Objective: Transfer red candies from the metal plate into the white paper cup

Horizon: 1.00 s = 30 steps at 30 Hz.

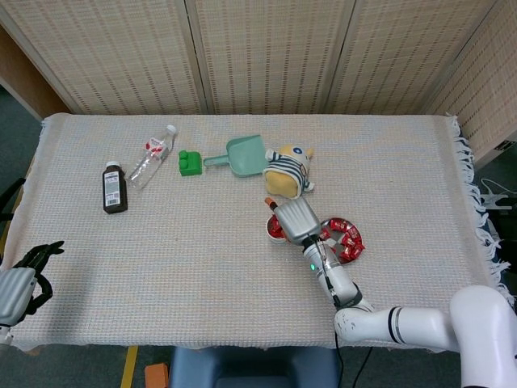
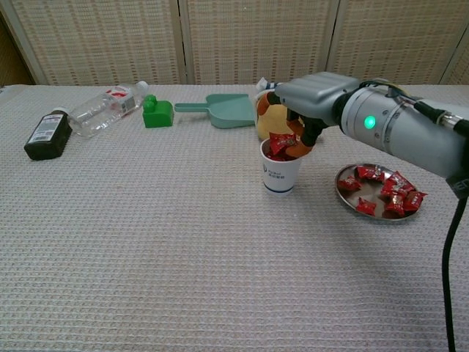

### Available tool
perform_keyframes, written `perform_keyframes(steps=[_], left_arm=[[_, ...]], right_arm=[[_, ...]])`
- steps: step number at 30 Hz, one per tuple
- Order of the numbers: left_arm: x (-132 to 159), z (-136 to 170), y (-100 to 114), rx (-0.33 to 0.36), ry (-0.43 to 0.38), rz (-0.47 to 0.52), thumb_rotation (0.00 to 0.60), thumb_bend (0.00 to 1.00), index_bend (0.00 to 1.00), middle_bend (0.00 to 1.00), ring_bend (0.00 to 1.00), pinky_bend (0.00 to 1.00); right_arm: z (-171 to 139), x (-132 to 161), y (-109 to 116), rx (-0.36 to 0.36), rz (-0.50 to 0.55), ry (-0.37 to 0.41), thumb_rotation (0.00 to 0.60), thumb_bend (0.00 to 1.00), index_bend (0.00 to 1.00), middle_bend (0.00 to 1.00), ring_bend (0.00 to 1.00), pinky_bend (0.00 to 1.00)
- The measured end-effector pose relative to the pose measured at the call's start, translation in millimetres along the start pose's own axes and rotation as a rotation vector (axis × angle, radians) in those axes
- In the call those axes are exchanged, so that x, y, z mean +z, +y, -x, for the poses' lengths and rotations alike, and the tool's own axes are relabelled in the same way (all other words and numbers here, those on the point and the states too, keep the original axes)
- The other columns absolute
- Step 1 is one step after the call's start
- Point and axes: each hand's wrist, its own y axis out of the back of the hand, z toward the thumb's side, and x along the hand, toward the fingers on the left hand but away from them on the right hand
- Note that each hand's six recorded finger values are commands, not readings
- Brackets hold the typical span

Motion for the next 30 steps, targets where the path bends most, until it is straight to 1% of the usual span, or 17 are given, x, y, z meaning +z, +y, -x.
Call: perform_keyframes(steps=[5, 9, 11, 13, 14, 15, 16, 17, 18, 20, 21, 22, 23, 25, 27, 29, 30], left_arm=[[0.6, 0.7, 0.2, 0.001, -0.003, -0.001, 0.600, 1.00, 0.09, 0.20, 0.11, 0.33], [0.1, 0.8, 0.7, 0.003, -0.001, -0.002, 0.600, 1.00, 0.09, 0.20, 0.11, 0.33], [0.2, 0.7, 0.5, 0.004, -0.002, -0.004, 0.600, 1.00, 0.09, 0.20, 0.11, 0.33], [0.7, 0.6, 0.1, 0.003, -0.003, -0.007, 0.600, 1.00, 0.09, 0.20, 0.11, 0.33], [1.3, 0.5, -0.3, 0.003, -0.004, -0.009, 0.600, 1.00, 0.09, 0.20, 0.11, 0.33], [1.8, 0.5, -0.6, 0.003, -0.006, -0.011, 0.600, 1.00, 0.09, 0.20, 0.11, 0.33], [2.3, 0.4, -0.7, 0.005, -0.007, -0.013, 0.600, 1.00, 0.09, 0.19, 0.11, 0.33], [2.8, 0.2, -0.7, 0.009, -0.010, -0.014, 0.600, 0.98, 0.09, 0.19, 0.11, 0.33], [3.2, 0.1, -0.4, 0.012, -0.011, -0.013, 0.600, 0.93, 0.09, 0.19, 0.11, 0.33], [3.2, -0.2, 0.7, 0.022, -0.013, -0.008, 0.600, 0.79, 0.08, 0.18, 0.11, 0.33], [2.9, -0.4, 1.5, 0.028, -0.014, -0.007, 0.600, 0.72, 0.08, 0.17, 0.11, 0.33], [2.7, -0.5, 2.2, 0.034, -0.015, -0.006, 0.600, 0.65, 0.08, 0.17, 0.10, 0.33], [2.4, -0.8, 3.1, 0.043, -0.016, -0.004, 0.600, 0.61, 0.07, 0.16, 0.10, 0.32], [2.1, -1.1, 4.0, 0.055, -0.019, -0.002, 0.600, 0.53, 0.06, 0.15, 0.10, 0.31], [2.6, -1.2, 4.1, 0.064, -0.025, -0.002, 0.600, 0.49, 0.05, 0.14, 0.09, 0.29], [3.6, -1.3, 4.2, 0.071, -0.028, -0.003, 0.600, 0.47, 0.03, 0.12, 0.07, 0.26], [4.6, -1.3, 4.3, 0.076, -0.032, -0.005, 0.600, 0.47, 0.03, 0.11, 0.07, 0.24]], right_arm=[[-2.4, 1.2, 2.1, -0.009, 0.015, 0.011, 0.600, 0.23, 0.17, 0.81, 0.73, 1.00], [-9.1, -2.1, 8.2, -0.042, 0.043, 0.020, 0.600, 0.23, 0.16, 0.80, 0.73, 1.00], [-13.0, -5.3, 10.6, -0.061, 0.057, 0.022, 0.600, 0.23, 0.14, 0.78, 0.70, 1.00], [-18.1, -10.1, 12.4, -0.084, 0.076, 0.024, 0.600, 0.22, 0.11, 0.69, 0.64, 1.00], [-20.5, -12.6, 12.6, -0.092, 0.085, 0.025, 0.600, 0.22, 0.08, 0.60, 0.57, 0.96], [-24.3, -16.6, 12.3, -0.103, 0.098, 0.025, 0.600, 0.21, 0.04, 0.51, 0.49, 0.88], [-27.6, -20.2, 11.6, -0.110, 0.108, 0.023, 0.600, 0.20, 0.03, 0.44, 0.42, 0.81], [-31.5, -24.1, 10.7, -0.118, 0.117, 0.020, 0.600, 0.20, 0.01, 0.37, 0.34, 0.69], [-37.3, -29.6, 9.1, -0.130, 0.127, 0.015, 0.600, 0.19, 0.00, 0.29, 0.25, 0.57], [-48.0, -39.0, 5.3, -0.150, 0.127, 0.002, 0.600, 0.18, 0.00, 0.20, 0.15, 0.44], [-56.4, -46.2, 1.9, -0.165, 0.119, -0.012, 0.600, 0.17, 0.00, 0.16, 0.11, 0.39], [-63.5, -52.0, -1.2, -0.176, 0.111, -0.026, 0.600, 0.16, 0.00, 0.13, 0.08, 0.38], [-71.6, -58.4, -4.8, -0.188, 0.102, -0.041, 0.600, 0.16, 0.00, 0.10, 0.06, 0.37], [-94.7, -75.8, -16.1, -0.210, 0.087, -0.089, 0.600, 0.15, 0.00, 0.06, 0.05, 0.36], [-123.1, -95.8, -30.6, -0.225, 0.086, -0.150, 0.600, 0.15, 0.00, 0.03, 0.05, 0.36], [-149.8, -113.7, -44.1, -0.229, 0.094, -0.205, 0.600, 0.15, 0.00, 0.01, 0.04, 0.34], [-167.9, -125.5, -52.3, -0.232, 0.101, -0.242, 0.600, 0.15, 0.00, 0.00, 0.03, 0.33]])
